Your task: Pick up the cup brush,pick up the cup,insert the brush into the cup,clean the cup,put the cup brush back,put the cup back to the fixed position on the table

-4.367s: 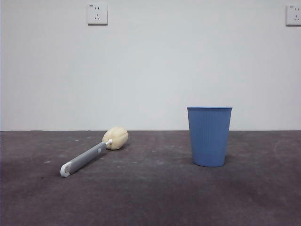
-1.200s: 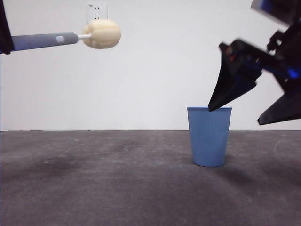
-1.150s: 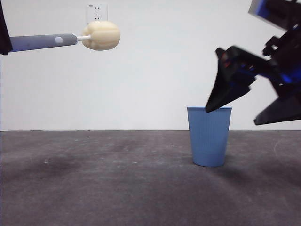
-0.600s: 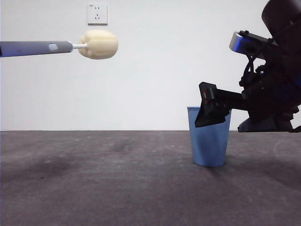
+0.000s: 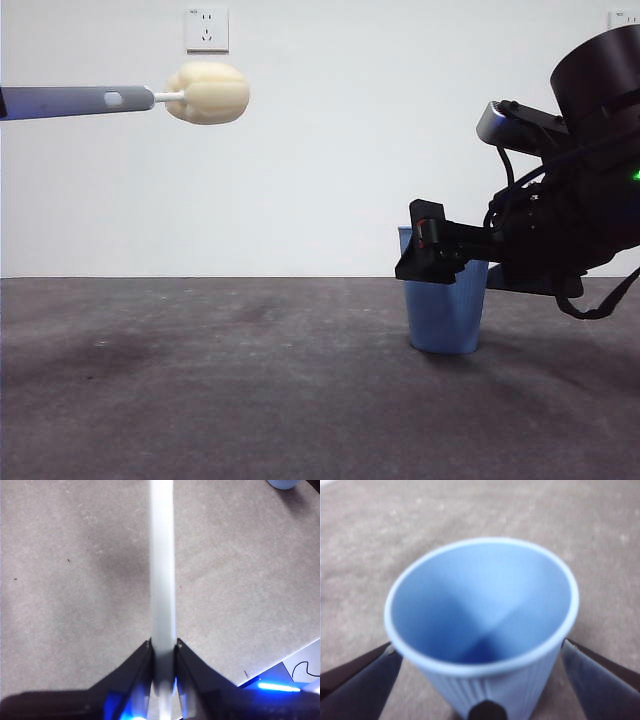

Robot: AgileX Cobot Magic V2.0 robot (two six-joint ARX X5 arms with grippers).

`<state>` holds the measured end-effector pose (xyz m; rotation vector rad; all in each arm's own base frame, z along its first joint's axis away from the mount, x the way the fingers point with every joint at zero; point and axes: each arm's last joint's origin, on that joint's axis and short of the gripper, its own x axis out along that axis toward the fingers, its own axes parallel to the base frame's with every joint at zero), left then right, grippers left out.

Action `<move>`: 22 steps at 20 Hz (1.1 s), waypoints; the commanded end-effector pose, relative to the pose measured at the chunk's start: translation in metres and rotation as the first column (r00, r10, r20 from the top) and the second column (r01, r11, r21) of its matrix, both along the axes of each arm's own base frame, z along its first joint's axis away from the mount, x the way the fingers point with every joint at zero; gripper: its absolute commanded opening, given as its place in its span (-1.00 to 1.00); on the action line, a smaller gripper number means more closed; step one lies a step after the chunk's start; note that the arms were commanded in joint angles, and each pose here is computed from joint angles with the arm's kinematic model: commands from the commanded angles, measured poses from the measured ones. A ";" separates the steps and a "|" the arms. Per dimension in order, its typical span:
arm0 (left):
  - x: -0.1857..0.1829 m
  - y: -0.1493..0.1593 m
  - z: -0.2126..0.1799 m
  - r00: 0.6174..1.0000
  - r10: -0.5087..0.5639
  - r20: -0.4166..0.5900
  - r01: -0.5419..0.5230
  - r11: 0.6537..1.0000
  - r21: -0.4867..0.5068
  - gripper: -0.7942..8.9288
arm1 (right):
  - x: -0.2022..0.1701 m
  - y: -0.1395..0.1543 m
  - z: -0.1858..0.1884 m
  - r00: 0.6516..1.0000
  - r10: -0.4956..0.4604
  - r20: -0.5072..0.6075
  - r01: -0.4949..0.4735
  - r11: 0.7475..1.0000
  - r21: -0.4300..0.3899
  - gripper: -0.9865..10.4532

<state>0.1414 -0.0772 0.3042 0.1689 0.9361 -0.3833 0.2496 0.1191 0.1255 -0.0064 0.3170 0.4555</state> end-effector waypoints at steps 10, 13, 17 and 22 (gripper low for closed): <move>0.000 -0.001 0.001 1.000 -0.003 0.010 0.003 1.000 -0.005 -0.85 | 0.000 -0.001 0.000 0.999 0.032 0.035 -0.032 0.999 0.002 -0.85; 0.000 0.000 -0.001 0.998 -0.060 0.009 0.059 0.997 0.042 -0.85 | -0.009 0.002 0.016 0.997 0.076 0.026 -0.075 0.997 -0.024 -0.85; 0.003 -0.002 -0.006 0.986 -0.169 -0.015 0.169 0.977 0.131 -0.85 | -0.027 0.004 0.042 0.989 0.129 -0.076 -0.141 0.971 -0.195 -0.85; 0.008 -0.006 -0.013 0.948 -0.313 -0.061 0.319 0.926 0.201 -0.85 | -0.037 0.015 0.079 0.969 0.106 -0.225 -0.200 0.866 -0.457 -0.85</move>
